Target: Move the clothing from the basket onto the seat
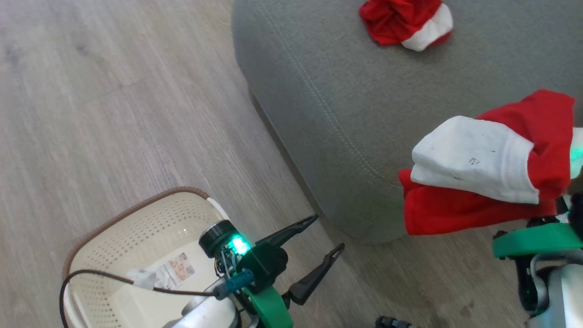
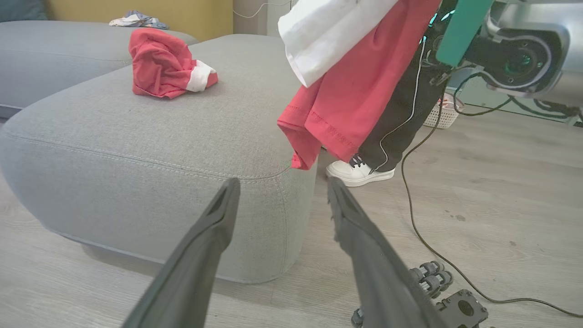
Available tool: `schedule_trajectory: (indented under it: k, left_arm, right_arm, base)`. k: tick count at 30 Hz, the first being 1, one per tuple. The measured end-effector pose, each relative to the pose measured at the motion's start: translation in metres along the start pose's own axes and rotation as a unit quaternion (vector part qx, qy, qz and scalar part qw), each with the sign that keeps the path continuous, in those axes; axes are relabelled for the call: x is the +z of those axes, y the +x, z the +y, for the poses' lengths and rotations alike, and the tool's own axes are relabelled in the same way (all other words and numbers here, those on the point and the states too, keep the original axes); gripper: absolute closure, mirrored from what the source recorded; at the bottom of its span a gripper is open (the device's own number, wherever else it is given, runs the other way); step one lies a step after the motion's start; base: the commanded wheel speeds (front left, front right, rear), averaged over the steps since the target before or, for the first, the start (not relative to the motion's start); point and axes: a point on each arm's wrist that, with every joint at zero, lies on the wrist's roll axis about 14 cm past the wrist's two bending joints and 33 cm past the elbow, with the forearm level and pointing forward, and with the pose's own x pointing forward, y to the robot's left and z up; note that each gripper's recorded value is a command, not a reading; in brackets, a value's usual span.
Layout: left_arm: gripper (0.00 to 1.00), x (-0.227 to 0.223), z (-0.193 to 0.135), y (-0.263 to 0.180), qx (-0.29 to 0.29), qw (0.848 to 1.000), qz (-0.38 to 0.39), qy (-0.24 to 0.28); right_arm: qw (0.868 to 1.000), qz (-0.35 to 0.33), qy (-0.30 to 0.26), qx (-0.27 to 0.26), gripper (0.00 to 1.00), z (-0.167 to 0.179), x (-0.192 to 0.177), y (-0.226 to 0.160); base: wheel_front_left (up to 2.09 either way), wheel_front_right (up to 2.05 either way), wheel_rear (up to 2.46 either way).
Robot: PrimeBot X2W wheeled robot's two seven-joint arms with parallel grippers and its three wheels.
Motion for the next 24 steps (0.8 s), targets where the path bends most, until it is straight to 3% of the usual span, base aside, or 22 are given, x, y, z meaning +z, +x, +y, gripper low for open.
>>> schedule_trajectory:
  k: [17, 24]
  left_arm:
    - [0.0, -0.007, 0.002, -0.005, 0.003, 1.0, 0.007, -0.006]
    - [0.0, -0.025, 0.021, -0.01, 0.002, 1.0, 0.022, -0.008]
  right_arm:
    - [1.0, 0.0, 0.001, -0.007, 1.0, 0.0, -0.001, 0.007]
    - [0.997, -0.067, -0.038, -0.002, 1.0, -0.004, 0.044, 0.056]
  base:
    - [0.0, 0.0, 0.0]
    - [0.0, 0.0, 0.0]
